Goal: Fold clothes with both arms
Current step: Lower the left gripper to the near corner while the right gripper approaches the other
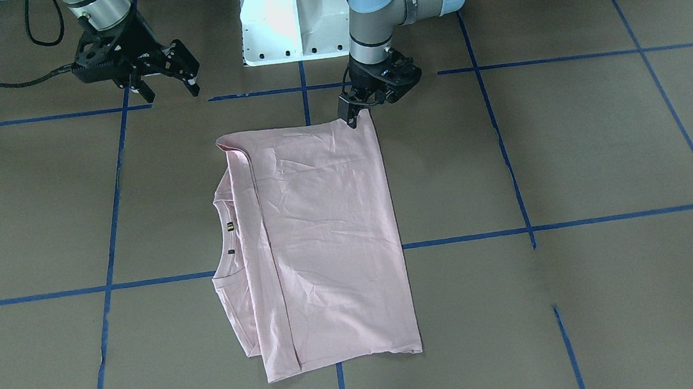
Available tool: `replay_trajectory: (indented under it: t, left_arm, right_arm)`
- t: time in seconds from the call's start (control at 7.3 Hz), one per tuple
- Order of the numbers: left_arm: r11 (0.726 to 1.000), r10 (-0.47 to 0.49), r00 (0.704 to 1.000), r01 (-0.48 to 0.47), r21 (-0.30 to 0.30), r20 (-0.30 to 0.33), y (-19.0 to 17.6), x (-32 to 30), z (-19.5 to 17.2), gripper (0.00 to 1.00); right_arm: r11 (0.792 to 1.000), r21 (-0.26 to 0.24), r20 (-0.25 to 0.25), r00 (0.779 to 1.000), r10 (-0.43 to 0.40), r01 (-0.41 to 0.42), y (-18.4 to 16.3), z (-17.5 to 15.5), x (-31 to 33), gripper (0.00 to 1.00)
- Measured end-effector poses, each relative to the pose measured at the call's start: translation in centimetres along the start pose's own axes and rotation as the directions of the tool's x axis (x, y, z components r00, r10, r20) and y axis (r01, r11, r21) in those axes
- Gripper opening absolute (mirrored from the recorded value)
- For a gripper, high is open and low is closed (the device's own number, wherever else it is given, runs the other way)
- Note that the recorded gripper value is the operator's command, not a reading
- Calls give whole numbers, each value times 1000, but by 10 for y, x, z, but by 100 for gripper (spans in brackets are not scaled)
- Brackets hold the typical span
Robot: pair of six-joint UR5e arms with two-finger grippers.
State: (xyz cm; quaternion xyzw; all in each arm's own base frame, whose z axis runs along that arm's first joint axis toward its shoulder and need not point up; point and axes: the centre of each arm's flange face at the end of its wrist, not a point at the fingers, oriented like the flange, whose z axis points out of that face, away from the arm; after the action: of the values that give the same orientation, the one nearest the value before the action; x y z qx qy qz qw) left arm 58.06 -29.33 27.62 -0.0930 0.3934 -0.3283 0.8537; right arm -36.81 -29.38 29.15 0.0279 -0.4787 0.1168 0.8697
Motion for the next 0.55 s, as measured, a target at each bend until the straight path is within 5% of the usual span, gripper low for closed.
replay_trajectory:
  t: [0.27,0.41,0.55]
  left_arm:
    - [1000,-1,1000,1,-6,0,5,0,0,81]
    - [1000,-2,1000,2,-7,0,5,0,-1,67]
    - [1000,-4,1000,4,-6,-2,4,0,-1,39]
  right_arm:
    - [1000,0,3,1000,0,0,0,-1,-1,100]
    - [1000,1,4,1000,0,0,0,-2,-1,100]
    - [1000,1,6,1000,1,-1,-1,-3,-1,100]
